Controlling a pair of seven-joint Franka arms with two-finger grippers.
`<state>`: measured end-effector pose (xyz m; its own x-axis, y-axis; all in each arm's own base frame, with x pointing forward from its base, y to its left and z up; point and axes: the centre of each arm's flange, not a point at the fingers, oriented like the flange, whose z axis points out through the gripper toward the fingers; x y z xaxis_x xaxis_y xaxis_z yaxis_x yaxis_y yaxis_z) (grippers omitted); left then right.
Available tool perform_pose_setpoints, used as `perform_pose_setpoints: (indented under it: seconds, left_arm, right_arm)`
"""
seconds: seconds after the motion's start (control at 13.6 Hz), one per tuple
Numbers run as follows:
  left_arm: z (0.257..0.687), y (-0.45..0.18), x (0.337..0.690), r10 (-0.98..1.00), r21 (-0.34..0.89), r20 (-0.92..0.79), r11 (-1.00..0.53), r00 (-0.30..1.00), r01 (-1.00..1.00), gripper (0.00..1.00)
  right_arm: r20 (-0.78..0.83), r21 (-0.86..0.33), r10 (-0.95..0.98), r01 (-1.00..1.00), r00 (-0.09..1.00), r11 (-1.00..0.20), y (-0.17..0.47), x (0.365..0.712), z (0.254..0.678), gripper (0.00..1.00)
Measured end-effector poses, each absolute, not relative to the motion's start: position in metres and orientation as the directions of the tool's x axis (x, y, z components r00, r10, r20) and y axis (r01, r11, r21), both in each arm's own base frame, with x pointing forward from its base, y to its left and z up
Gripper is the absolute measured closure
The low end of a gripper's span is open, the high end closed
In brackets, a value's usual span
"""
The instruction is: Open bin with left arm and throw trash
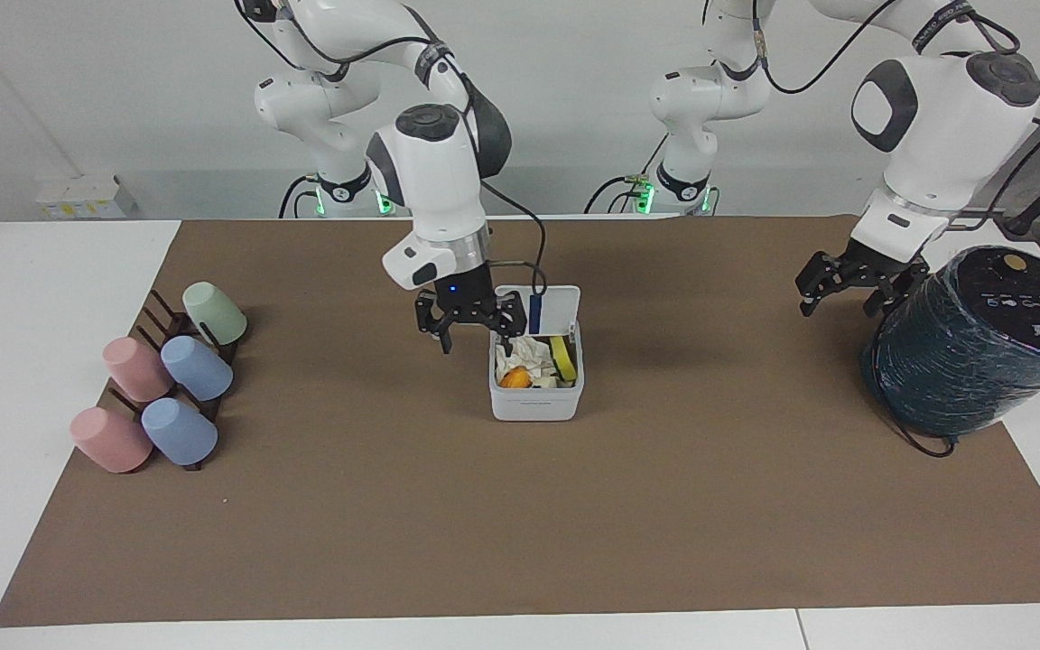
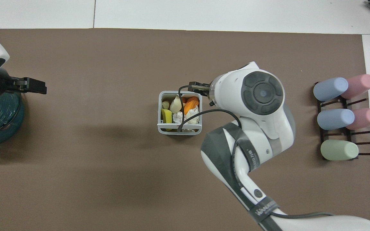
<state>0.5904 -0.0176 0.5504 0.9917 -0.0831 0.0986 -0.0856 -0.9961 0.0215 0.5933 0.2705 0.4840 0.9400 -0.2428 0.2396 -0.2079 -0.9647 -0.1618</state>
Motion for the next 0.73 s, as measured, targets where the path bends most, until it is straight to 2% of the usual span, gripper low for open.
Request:
perform_pose_setpoints:
  seconds: [0.22,0.44,0.73]
  left_arm:
    - [0.553,-0.021,0.589,-0.066,0.024,0.103,-0.997,0.993,-0.069,0.00]
    - [0.554,-0.024,0.590,-0.049,0.026,0.109,-0.998,0.993,-0.052,0.00]
    - [0.554,-0.024,0.590,-0.050,0.026,0.111,-0.998,0.993,-0.053,0.00]
  right_arm:
    - [0.222,-0.121,-0.232,-0.210,0.947,-0.970,0.209,0.596,0.517,0.00]
    - [0.189,-0.080,-0.214,-0.202,0.958,-0.976,0.151,0.584,0.551,0.00]
    - [0.156,-0.044,-0.200,-0.195,0.967,-0.980,0.082,0.577,0.570,0.00]
